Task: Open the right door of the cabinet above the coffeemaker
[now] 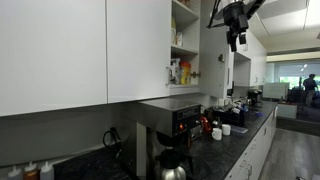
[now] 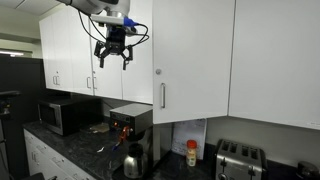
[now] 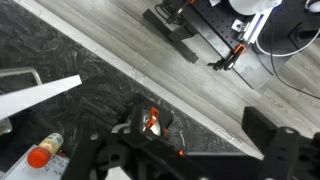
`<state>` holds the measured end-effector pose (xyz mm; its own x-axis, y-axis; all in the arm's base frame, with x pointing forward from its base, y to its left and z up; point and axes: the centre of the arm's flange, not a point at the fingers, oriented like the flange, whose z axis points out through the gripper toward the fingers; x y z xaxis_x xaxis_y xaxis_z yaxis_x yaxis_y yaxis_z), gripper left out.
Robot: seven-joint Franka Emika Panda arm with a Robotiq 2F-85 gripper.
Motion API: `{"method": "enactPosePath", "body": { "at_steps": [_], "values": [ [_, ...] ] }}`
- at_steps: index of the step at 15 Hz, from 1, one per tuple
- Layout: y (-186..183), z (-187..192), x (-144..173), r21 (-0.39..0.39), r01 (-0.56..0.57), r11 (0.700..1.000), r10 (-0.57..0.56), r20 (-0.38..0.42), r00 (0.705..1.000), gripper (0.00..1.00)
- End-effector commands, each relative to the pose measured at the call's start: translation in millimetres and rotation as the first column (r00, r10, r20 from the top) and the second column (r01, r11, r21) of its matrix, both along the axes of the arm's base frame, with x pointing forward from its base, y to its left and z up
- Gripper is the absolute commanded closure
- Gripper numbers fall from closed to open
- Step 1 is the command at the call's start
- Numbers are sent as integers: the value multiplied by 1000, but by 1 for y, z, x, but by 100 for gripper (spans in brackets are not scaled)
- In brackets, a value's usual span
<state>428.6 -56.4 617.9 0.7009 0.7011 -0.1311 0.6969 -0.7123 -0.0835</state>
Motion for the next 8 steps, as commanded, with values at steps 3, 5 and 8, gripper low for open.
{"method": "enactPosePath", "body": {
  "at_steps": [3, 5, 8],
  "values": [
    [22, -47, 29, -102, -50, 994, 64, 147, 987, 0],
    [28, -61, 38, -165, -60, 984, 93, 196, 976, 0],
    [35, -76, 46, -269, -45, 962, 120, 270, 955, 0]
  ]
}}
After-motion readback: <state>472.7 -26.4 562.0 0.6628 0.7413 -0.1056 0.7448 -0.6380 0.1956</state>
